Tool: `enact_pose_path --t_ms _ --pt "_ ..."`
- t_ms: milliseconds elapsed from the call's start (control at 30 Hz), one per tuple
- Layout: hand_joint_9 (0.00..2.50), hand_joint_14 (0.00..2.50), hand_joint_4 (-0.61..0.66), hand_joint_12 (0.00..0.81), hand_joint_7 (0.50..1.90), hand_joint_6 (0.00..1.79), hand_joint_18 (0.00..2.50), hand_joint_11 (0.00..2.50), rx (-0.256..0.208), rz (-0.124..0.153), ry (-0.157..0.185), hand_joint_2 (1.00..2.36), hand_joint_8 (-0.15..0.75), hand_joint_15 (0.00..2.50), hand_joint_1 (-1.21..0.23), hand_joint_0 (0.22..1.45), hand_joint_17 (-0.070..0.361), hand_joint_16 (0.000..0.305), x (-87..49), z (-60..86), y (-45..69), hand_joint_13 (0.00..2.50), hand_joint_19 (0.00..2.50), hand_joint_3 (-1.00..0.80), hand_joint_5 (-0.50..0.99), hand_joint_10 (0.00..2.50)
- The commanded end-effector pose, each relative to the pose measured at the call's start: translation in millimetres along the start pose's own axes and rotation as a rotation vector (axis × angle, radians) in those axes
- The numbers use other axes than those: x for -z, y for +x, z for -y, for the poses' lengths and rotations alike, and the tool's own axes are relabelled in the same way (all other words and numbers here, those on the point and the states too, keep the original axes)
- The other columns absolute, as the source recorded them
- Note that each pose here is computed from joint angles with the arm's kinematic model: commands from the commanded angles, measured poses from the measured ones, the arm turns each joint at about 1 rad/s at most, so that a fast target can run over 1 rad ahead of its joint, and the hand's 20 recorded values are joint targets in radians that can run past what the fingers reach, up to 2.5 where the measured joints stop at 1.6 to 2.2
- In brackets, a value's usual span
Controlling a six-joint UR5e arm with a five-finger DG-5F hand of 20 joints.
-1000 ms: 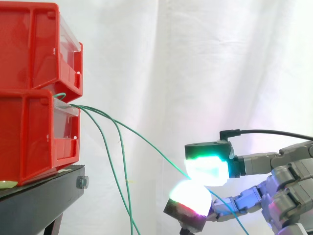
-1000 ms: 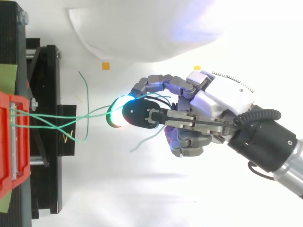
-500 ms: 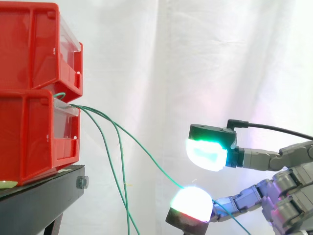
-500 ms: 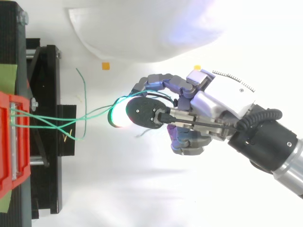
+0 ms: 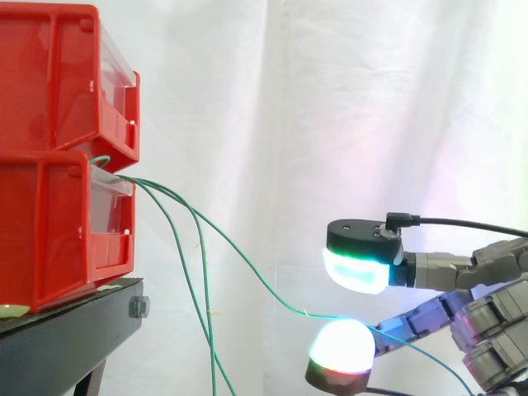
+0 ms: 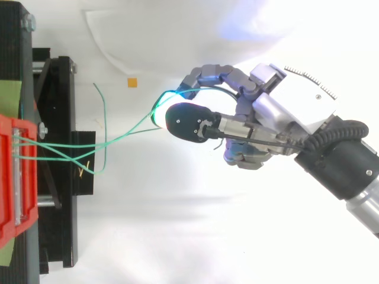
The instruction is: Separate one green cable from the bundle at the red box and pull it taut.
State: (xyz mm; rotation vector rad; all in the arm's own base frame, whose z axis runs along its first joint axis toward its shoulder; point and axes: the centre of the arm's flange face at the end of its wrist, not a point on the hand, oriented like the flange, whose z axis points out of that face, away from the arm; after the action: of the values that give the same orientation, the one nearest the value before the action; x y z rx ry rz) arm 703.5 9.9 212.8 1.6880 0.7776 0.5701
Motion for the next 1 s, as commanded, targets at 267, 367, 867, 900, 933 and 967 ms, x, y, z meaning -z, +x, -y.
enact_pose_path --t_ms 267,367,867,900,933,967 --pt "2.17 0.00 0.18 0.469 1.34 0.57 1.43 1.68 0.262 0.121 -0.126 1.00 0.345 1.64 -0.55 0.44 0.165 0.073 4.6 -29.1 22.9 1.89 1.04 -0.50 0.05 0.03" --pt "2.06 0.00 0.25 0.481 1.36 0.50 1.39 1.63 0.312 0.120 -0.139 1.00 0.367 1.63 -0.53 0.43 0.169 0.075 3.8 -31.7 27.8 1.83 1.03 -0.50 0.03 0.03" --pt "1.58 0.03 0.35 0.509 0.89 0.50 1.28 1.45 0.550 0.042 -0.298 1.00 0.414 1.55 -0.50 0.40 0.185 0.082 -19.9 15.0 43.8 1.63 0.97 -0.50 -0.10 0.03" --pt "1.57 0.03 0.34 0.503 0.89 0.50 1.28 1.46 0.587 0.041 -0.310 1.00 0.413 1.55 -0.50 0.40 0.185 0.082 -21.0 13.6 45.4 1.63 0.96 -0.50 -0.11 0.02" --pt "1.57 0.03 0.35 0.511 0.89 0.50 1.28 1.47 0.603 0.040 -0.314 1.00 0.414 1.54 -0.50 0.40 0.186 0.083 -21.5 12.1 45.4 1.63 0.97 -0.50 -0.11 0.02" --pt "1.57 0.03 0.35 0.506 0.89 0.50 1.28 1.45 0.640 0.032 -0.324 1.00 0.413 1.54 -0.49 0.40 0.186 0.083 -22.6 11.6 47.3 1.63 0.97 -0.50 -0.11 0.02"
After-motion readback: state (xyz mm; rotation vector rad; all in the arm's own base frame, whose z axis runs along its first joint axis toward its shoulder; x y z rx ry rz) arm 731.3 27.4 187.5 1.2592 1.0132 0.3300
